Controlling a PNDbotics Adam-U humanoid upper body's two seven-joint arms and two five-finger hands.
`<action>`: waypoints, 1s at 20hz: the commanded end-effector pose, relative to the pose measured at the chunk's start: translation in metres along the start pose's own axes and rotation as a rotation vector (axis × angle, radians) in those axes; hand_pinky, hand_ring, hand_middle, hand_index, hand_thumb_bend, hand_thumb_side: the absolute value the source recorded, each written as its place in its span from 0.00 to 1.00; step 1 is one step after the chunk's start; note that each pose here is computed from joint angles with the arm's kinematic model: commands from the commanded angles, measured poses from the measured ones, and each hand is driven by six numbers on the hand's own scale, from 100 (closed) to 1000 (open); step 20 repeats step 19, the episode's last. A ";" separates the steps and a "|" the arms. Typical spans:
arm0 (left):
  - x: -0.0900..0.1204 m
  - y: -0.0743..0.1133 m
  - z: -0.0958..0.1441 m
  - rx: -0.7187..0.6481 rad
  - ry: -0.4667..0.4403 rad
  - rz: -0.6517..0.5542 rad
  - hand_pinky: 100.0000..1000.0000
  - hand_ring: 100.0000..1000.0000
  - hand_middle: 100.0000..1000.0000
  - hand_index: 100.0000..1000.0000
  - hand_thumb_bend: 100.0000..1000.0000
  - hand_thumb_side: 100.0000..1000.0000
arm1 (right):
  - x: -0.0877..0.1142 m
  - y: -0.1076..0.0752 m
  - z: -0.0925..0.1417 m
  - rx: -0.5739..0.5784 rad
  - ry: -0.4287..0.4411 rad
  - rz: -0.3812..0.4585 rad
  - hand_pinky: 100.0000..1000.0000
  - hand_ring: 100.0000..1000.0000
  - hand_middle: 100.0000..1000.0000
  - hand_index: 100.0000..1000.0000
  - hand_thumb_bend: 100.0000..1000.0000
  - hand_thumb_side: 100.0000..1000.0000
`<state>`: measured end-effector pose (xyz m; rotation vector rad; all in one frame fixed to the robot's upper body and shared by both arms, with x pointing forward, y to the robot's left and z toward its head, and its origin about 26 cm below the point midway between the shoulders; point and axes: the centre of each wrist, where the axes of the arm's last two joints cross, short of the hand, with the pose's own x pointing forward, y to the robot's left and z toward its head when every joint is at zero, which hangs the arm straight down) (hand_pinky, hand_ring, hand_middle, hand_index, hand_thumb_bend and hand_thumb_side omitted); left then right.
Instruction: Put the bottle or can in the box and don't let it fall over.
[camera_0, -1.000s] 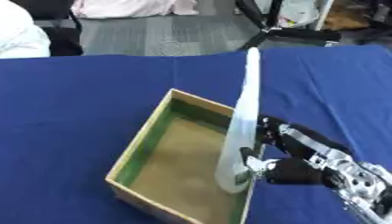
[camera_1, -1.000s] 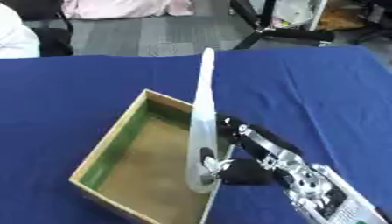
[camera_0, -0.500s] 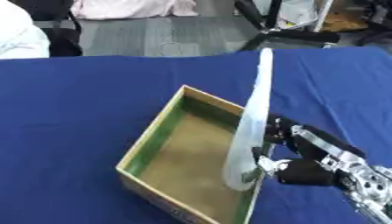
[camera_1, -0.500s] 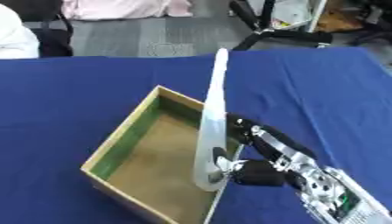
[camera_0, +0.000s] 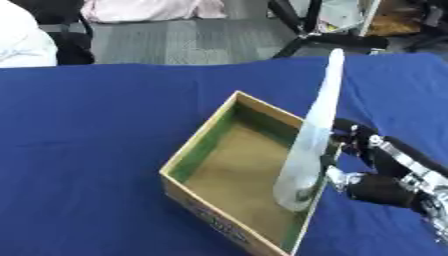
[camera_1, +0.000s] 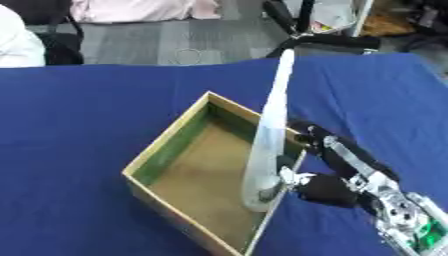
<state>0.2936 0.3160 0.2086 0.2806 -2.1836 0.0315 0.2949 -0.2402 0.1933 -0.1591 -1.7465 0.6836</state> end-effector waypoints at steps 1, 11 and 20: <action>0.010 0.006 -0.004 -0.001 -0.038 -0.033 1.00 1.00 1.00 0.76 0.00 0.55 | 0.009 -0.019 0.002 -0.068 -0.063 0.029 1.00 1.00 1.00 1.00 0.00 0.12; 0.009 0.007 -0.003 0.007 -0.035 -0.038 1.00 1.00 1.00 0.76 0.00 0.55 | 0.032 -0.063 0.001 -0.359 -0.209 -0.017 1.00 1.00 1.00 1.00 0.00 0.37; 0.009 0.007 -0.003 0.010 -0.034 -0.039 1.00 1.00 1.00 0.76 0.00 0.55 | 0.055 -0.085 -0.002 -0.495 -0.354 -0.087 1.00 1.00 1.00 1.00 0.00 0.41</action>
